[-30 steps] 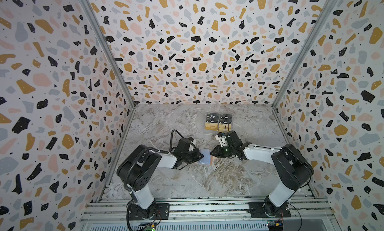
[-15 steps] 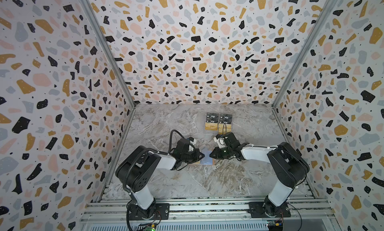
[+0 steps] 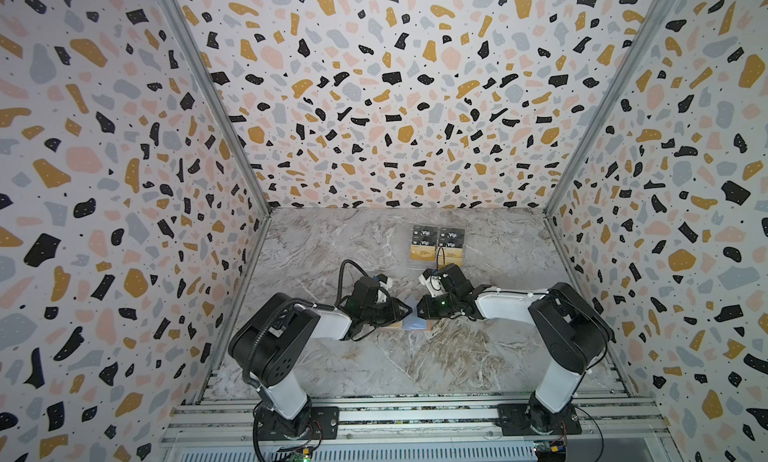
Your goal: Put the credit cards into the card holder
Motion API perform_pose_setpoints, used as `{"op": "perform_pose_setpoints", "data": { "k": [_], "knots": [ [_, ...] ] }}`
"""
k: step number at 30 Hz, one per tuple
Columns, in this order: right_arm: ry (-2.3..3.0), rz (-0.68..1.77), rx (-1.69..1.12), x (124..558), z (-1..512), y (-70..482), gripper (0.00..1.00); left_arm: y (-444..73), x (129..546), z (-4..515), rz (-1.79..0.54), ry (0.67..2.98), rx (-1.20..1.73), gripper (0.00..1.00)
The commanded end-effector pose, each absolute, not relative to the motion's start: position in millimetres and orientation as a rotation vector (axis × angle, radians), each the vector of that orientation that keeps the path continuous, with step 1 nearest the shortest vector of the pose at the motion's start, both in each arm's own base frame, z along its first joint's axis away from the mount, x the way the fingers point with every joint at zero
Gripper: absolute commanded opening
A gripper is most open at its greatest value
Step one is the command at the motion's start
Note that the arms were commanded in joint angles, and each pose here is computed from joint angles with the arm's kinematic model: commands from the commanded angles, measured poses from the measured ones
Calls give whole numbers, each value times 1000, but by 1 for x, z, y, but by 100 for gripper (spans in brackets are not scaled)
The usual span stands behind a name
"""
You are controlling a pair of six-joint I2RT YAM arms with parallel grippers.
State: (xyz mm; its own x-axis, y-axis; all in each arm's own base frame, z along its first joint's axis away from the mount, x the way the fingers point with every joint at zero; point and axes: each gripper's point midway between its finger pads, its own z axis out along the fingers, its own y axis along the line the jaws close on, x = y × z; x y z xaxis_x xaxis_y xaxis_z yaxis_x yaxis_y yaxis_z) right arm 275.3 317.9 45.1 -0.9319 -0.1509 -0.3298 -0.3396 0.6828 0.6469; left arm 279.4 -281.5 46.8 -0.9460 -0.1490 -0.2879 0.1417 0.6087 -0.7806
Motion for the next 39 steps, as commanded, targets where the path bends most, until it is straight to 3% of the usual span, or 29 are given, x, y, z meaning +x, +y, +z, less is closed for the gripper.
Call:
{"op": "perform_pose_setpoints", "data": {
  "k": [1,7,15,21,31,39],
  "knots": [
    [2604,1129,-427,282,58,328,17,-276,284,57,-1180,2511,39,41],
    [2598,1153,-433,279,60,332,17,-263,281,64,-1094,2534,58,45],
    [2583,1219,-469,272,66,345,17,-224,283,71,-989,2500,-45,35],
    [2580,1275,-489,270,66,360,17,-204,288,76,-894,2482,-86,34],
    [2555,1357,-435,276,61,374,17,-206,281,75,-921,2482,-71,34],
    [2547,1363,-434,279,64,377,17,-229,283,72,-980,2478,-38,25]
  ]
}}
